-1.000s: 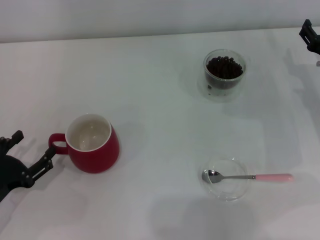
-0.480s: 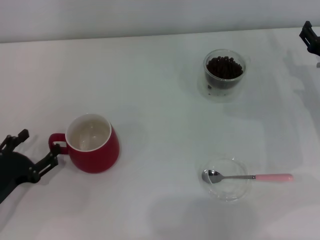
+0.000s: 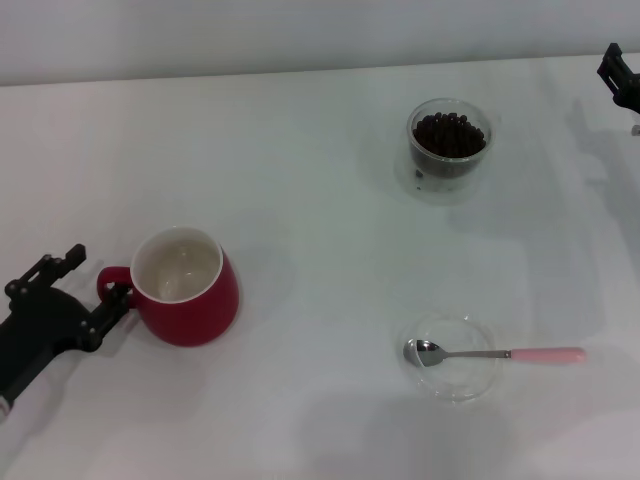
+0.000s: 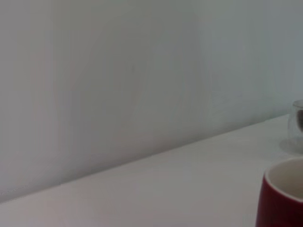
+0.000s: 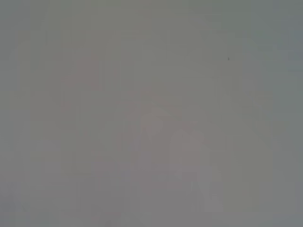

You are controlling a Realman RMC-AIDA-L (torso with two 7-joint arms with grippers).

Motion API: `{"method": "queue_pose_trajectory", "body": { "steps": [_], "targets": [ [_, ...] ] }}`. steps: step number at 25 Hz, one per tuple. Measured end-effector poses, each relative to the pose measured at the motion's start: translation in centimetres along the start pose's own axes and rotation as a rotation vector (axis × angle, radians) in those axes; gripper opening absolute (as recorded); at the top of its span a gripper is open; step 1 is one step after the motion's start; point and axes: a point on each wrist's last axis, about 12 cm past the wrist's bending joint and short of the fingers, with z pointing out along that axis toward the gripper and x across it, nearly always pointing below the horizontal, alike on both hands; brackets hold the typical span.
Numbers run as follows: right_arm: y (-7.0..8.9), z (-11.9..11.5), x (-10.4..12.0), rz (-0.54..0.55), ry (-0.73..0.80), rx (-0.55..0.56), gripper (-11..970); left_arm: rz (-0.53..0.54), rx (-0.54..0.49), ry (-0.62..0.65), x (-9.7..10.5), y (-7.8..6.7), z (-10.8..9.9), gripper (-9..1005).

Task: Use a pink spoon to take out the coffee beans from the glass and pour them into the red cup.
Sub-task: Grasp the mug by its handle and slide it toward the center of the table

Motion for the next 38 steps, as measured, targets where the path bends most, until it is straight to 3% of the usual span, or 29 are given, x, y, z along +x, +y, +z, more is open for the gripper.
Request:
{"method": "queue_pose_trajectory", "body": {
  "steps": [6, 15, 20, 27, 38],
  "targets": [
    [0.0, 0.0, 0.0, 0.012, 0.000, 0.000, 870, 0.076, 0.000, -0.016, -0.2, -0.6, 0.6, 622],
    [0.5, 0.4, -0.4, 0.012, -0.010, -0.012, 871, 0.079, 0.004, -0.018, -0.5, -0.8, 1.2, 262],
    [0.4, 0.4, -0.4, 0.013, -0.009, -0.011, 871, 0.073, 0.003, -0.017, -0.4, -1.0, 1.3, 134],
    [0.5, 0.3, -0.3, 0.014, -0.007, -0.011, 871, 0.061, 0.013, -0.028, -0.6, -1.5, 1.6, 131],
    [0.5, 0.0, 0.1, 0.048, 0.006, -0.017, 871, 0.066, 0.025, -0.015, -1.2, -3.1, 3.8, 125]
  ]
}}
